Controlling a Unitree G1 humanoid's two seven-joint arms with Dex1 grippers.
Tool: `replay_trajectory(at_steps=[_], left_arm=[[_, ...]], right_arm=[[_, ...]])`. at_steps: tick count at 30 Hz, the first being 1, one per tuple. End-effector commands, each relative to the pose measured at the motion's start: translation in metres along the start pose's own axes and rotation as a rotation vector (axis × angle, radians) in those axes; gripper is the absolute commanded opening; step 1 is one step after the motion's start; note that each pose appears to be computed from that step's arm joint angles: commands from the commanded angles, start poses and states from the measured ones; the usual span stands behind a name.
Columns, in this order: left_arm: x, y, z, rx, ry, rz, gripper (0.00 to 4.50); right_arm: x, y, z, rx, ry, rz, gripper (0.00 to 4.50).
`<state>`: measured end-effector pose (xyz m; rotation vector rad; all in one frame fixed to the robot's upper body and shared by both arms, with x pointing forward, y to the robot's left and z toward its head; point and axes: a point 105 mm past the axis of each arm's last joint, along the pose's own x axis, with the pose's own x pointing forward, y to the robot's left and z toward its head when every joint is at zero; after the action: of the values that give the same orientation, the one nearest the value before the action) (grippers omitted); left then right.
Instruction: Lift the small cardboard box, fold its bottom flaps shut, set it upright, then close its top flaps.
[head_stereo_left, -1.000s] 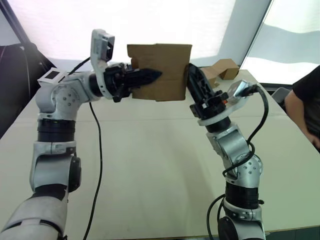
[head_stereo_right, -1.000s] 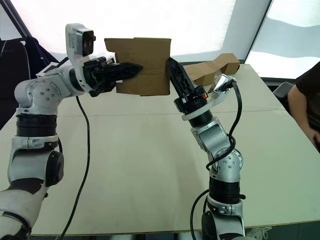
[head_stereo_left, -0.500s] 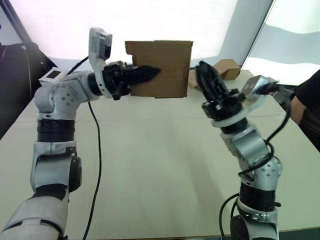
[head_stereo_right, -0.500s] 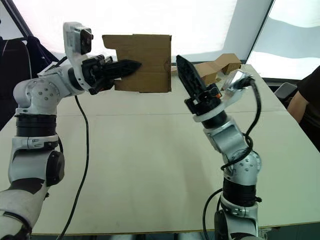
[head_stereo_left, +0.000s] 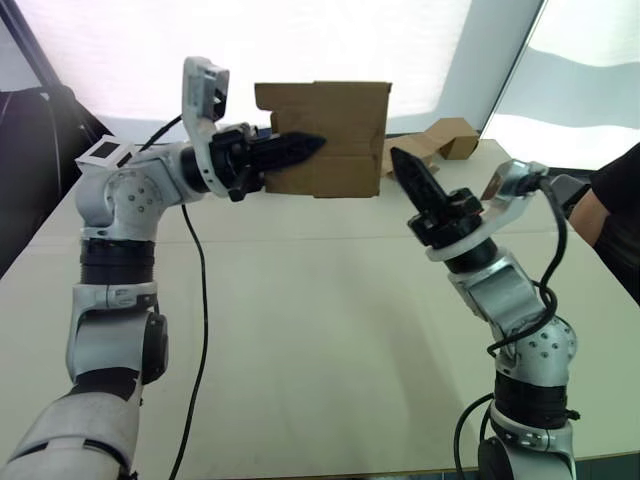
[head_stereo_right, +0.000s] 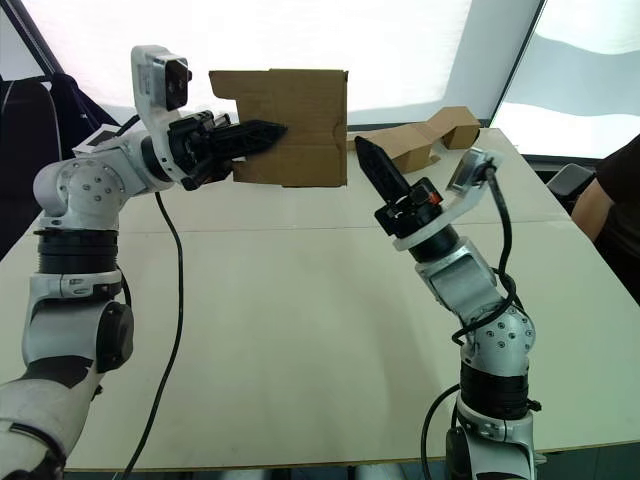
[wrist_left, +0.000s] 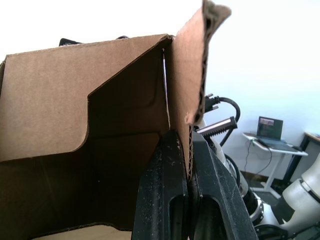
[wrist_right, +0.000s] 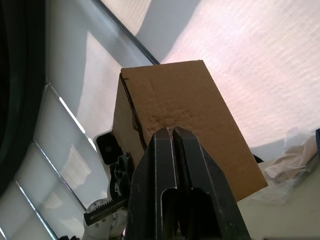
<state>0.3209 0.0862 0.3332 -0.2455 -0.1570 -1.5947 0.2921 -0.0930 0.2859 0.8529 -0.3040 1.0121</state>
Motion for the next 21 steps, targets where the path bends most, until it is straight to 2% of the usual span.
replay_trajectory(at_steps=[1, 7, 12, 13, 15, 17, 20, 21], left_arm=[[0.003, -0.007, 0.007, 0.034, -0.005, -0.028, 0.0], [0.005, -0.008, 0.0, 0.023, 0.023, -0.035, 0.0], [0.003, -0.004, -0.009, 0.03, 0.08, 0.0, 0.0], [0.001, -0.002, -0.013, 0.041, 0.116, 0.02, 0.0], [-0.006, 0.011, -0.027, 0.099, 0.252, 0.108, 0.0], [-0.01, 0.01, -0.037, 0.135, 0.409, 0.105, 0.0], [-0.012, 0.006, -0.045, 0.177, 0.567, 0.08, 0.0], [-0.014, 0.008, -0.053, 0.234, 0.691, 0.091, 0.0]], right_arm=[[0.008, 0.02, -0.008, -0.05, 0.053, 0.086, 0.05], [0.013, 0.023, -0.023, -0.064, 0.116, 0.111, 0.05], [0.007, 0.019, -0.019, -0.092, 0.121, 0.085, 0.05], [0.002, 0.017, -0.015, -0.104, 0.121, 0.07, 0.05], [-0.015, 0.01, -0.005, -0.143, 0.139, 0.016, 0.05], [-0.039, 0.001, 0.0, -0.218, 0.236, -0.059, 0.05], [-0.065, -0.008, -0.004, -0.337, 0.427, -0.126, 0.05], [-0.08, -0.011, -0.009, -0.426, 0.57, -0.154, 0.05]])
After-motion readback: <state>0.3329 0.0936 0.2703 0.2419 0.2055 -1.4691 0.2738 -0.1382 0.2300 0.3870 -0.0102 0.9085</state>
